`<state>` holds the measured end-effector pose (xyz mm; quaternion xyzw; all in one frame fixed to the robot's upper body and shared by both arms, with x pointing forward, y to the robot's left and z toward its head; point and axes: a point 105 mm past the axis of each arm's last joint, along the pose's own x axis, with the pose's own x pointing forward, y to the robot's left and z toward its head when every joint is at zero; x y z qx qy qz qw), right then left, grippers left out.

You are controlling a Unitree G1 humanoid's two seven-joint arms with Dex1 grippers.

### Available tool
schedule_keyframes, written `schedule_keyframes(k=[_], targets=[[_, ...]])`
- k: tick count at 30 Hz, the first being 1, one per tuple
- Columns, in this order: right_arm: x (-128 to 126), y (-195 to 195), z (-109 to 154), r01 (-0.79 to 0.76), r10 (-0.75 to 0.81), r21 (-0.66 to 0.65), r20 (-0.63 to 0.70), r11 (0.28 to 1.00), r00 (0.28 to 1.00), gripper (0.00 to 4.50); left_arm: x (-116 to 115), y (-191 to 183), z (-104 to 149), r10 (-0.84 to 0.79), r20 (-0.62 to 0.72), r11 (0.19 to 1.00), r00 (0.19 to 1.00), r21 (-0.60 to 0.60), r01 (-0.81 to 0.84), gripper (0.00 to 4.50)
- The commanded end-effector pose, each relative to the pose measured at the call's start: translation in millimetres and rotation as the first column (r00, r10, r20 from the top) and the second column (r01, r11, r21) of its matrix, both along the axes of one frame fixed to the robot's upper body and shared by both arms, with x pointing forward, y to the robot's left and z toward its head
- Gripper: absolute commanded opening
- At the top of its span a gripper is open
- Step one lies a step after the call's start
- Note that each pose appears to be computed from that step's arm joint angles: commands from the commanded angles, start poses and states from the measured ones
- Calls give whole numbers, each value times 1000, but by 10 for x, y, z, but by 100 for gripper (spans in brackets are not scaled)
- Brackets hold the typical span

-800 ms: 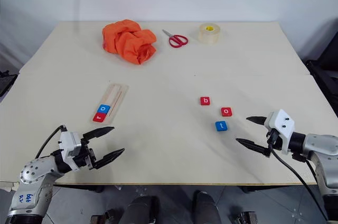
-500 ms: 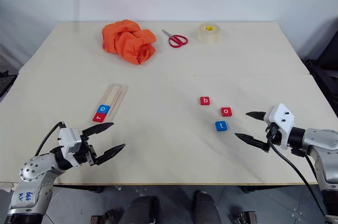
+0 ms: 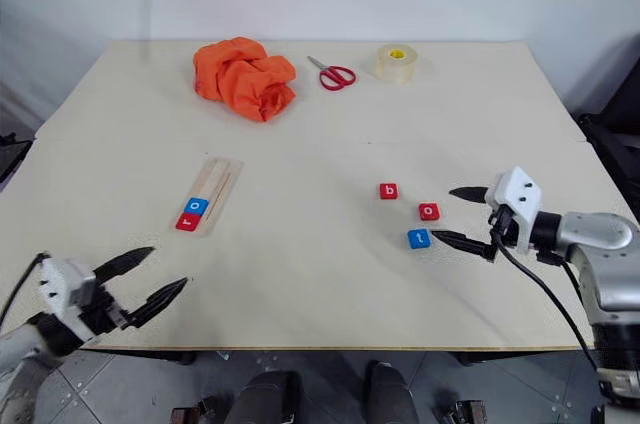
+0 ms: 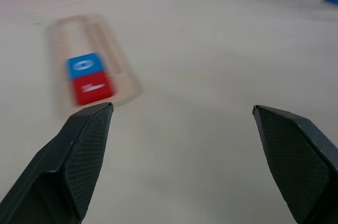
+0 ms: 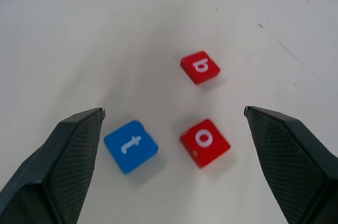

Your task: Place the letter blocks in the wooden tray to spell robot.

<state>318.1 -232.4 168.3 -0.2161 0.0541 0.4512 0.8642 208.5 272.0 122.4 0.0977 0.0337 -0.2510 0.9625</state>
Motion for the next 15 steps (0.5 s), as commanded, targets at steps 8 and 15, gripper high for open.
schedule_keyframes(k=[8, 15], targets=[[140, 143, 76, -85, 84, 17, 45, 996, 995, 443, 140, 125, 70, 163, -16, 987, 986, -5, -163, 450], [144, 181, 29, -105, 104, 23, 45, 994, 994, 443, 681, 33, 45, 240, -96, 969, 966, -31, -244, 450]])
